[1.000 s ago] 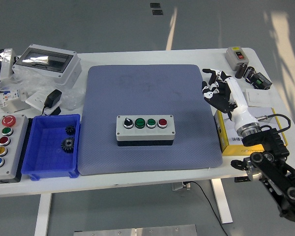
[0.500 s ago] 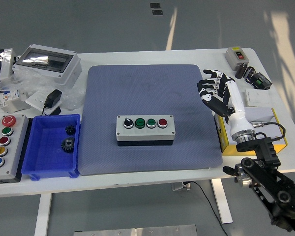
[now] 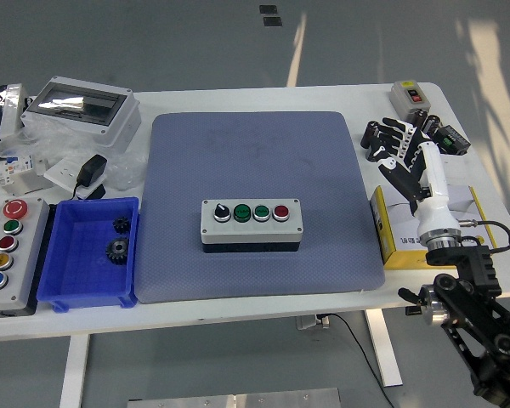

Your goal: Pick up the button,place it on the desk,press the button,press the button

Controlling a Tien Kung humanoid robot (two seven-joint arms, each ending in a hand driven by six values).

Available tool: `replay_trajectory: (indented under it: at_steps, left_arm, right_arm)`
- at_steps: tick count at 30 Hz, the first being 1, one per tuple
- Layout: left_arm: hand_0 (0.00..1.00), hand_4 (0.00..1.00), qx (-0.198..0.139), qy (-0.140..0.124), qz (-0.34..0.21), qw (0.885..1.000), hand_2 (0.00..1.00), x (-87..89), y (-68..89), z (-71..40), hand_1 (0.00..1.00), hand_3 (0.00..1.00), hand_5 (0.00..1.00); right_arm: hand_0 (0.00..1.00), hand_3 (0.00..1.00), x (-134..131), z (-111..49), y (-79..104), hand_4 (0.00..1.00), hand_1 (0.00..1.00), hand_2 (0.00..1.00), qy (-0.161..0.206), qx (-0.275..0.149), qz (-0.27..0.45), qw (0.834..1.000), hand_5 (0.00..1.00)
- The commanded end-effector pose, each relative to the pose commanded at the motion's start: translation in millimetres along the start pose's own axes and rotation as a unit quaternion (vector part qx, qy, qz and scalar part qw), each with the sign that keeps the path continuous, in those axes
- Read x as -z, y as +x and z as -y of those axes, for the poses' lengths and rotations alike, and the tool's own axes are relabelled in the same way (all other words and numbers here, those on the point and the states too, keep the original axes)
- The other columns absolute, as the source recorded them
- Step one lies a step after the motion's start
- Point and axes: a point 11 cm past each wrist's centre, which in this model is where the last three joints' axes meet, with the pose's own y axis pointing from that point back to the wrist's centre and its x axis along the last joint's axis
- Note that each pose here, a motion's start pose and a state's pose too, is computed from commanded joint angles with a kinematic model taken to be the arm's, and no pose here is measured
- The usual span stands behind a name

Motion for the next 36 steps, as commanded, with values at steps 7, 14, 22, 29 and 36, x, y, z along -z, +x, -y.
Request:
replay_trajectory:
  at_steps: [7, 14, 22, 29, 36]
  left_arm:
    - [0.624, 0.599, -0.002, -0.003, -0.001, 1.000, 0.550, -1.6, 3.1, -0.2, 0.584, 0.601, 0.187]
    - [0.624, 0.602, -0.001, 0.001, -0.001, 1.000, 0.551, 1.0, 2.3, 0.2, 0.585, 0.602, 0.189]
    - [0.626, 0.603, -0.002, 0.000, -0.004, 1.000, 0.551, 0.3, 3.5, 0.1, 0.588, 0.603, 0.189]
    - [0.626, 0.606, -0.001, -0.001, -0.009, 1.000, 0.554, -0.5, 2.8, 0.0, 0.591, 0.604, 0.191]
    - [0.626, 0.607, 0.000, 0.000, -0.012, 1.000, 0.555, 1.7, 1.3, 0.3, 0.592, 0.605, 0.192]
  right_arm:
    - [0.765, 0.719, 3, 2.8, 6.0, 0.763, 0.765, 0.758, 0.005, -0.007, 0.019, 1.000, 0.423]
    - [0.778, 0.722, 5, 4.9, 9.8, 0.766, 0.772, 0.763, 0.007, -0.010, 0.032, 0.999, 0.437]
    - [0.788, 0.729, 4, 6.6, 12.5, 0.767, 0.785, 0.777, 0.004, -0.012, 0.041, 0.999, 0.447]
    - [0.802, 0.739, 6, 8.9, 16.2, 0.764, 0.797, 0.787, 0.007, -0.016, 0.048, 0.999, 0.476]
    - [0.803, 0.739, 12, 12.8, 19.5, 0.762, 0.814, 0.786, 0.012, -0.014, 0.050, 0.999, 0.476]
